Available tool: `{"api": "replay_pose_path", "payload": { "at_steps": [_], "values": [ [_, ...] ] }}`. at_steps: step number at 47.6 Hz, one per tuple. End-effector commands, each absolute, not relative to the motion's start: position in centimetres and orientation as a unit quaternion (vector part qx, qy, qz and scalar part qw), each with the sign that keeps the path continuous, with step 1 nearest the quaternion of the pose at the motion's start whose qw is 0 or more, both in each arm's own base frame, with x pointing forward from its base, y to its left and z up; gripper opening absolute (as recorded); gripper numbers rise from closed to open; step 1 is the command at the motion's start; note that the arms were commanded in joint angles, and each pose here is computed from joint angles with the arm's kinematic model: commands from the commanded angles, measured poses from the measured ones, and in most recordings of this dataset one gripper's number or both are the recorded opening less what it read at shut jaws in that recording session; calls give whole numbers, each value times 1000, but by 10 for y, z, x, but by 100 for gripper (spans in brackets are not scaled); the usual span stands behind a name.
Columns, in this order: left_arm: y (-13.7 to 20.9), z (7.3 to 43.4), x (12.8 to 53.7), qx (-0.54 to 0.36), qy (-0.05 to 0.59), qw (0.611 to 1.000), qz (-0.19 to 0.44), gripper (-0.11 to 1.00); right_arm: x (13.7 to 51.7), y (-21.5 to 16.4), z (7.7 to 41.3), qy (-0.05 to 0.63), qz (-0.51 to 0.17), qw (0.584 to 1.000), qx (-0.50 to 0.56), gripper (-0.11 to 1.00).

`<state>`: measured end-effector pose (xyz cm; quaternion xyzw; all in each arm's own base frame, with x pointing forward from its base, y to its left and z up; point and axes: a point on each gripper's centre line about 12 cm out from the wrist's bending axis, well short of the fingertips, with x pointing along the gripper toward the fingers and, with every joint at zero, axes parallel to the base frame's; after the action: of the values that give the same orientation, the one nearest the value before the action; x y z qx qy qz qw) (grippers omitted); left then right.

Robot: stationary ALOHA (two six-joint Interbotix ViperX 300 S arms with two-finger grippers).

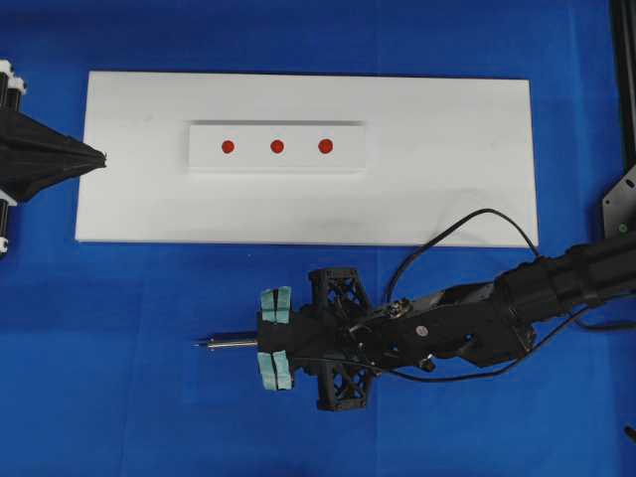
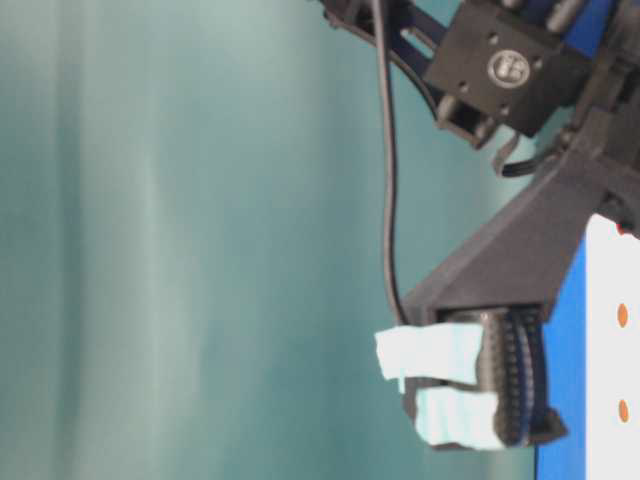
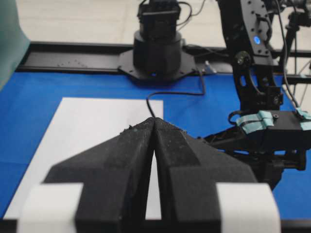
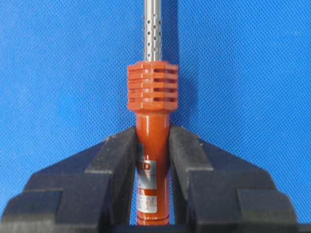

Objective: Touch the tip of the soldering iron to the mark.
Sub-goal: 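Lower the iron back onto the blue table below the board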

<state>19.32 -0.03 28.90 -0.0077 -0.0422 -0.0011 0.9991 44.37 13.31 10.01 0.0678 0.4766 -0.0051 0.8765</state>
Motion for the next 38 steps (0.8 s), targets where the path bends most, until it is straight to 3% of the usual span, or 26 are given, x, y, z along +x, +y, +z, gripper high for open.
{"api": "replay_pose_path", "payload": {
  "at_steps": [1,23,26,38],
  "values": [
    [-1,293,194,-6,-51,999,-2,0,446,133,106,471,-5,879,74,7],
    [0,293,194,-7,-51,999,-1,0,446,133,106,471,-7,878,82,9],
    [0,293,194,-7,-50,999,-1,0,447,134,107,471,-7,878,84,20],
    [0,293,194,-8,-49,999,-1,0,447,133,107,473,-9,877,83,87]
  ]
}}
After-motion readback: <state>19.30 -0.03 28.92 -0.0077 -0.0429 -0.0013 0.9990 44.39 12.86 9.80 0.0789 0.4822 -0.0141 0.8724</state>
